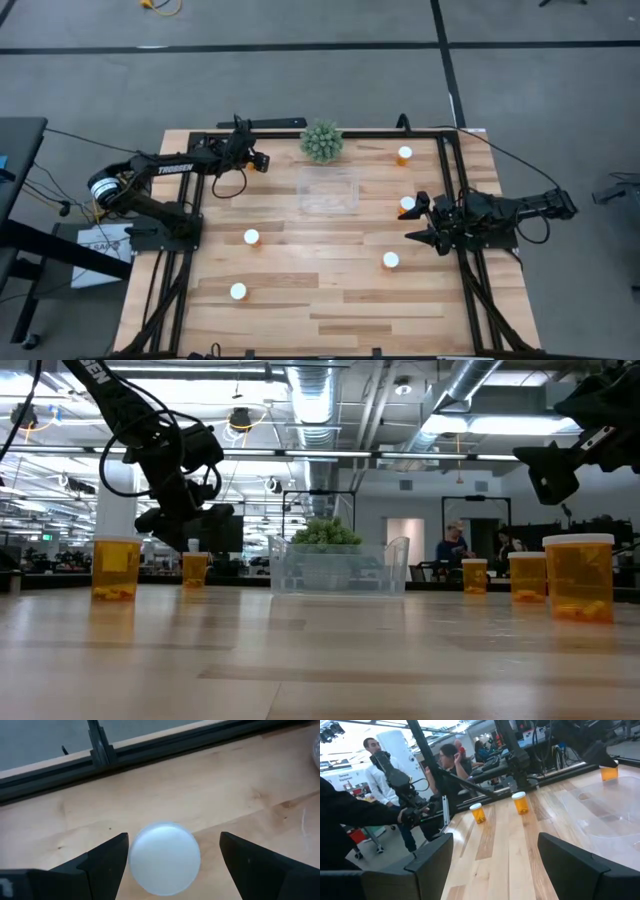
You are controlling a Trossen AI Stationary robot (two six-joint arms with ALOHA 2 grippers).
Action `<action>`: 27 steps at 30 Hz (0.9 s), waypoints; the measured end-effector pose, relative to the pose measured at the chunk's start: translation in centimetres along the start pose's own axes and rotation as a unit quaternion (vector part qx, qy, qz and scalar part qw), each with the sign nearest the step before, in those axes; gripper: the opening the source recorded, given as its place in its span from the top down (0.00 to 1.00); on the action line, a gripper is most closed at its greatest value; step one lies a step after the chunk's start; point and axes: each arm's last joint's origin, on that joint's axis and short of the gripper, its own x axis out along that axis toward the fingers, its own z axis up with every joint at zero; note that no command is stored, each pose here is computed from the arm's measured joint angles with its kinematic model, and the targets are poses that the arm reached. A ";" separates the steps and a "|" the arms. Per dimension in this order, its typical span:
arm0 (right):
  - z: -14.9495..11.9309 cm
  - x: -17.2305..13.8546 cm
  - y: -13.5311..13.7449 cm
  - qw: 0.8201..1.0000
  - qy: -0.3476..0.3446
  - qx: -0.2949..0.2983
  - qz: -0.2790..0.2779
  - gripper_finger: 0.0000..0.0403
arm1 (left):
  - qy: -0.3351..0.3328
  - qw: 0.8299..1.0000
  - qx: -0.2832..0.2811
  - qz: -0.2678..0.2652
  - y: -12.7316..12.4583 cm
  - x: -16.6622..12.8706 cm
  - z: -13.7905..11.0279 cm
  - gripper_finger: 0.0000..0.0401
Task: Pick and place pill bottles into a basket
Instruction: Put the orange pill bottle into the transparent bin
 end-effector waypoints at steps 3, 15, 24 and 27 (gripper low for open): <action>0.0 0.0 0.0 1.000 0.000 0.000 0.000 0.29 | 0.006 1.000 0.002 0.002 0.0 0.0 -0.1 0.24; 0.0 0.0 0.0 1.000 0.000 0.000 0.000 0.29 | 0.033 0.999 0.009 0.004 0.2 0.0 -0.6 0.24; 0.0 0.0 0.0 1.000 0.000 0.000 0.000 0.29 | 0.033 0.999 0.009 0.004 0.2 0.0 -0.6 0.26; 0.0 0.0 0.0 1.000 0.000 0.000 0.000 0.29 | 0.033 0.999 0.010 0.004 0.2 0.0 -0.6 0.32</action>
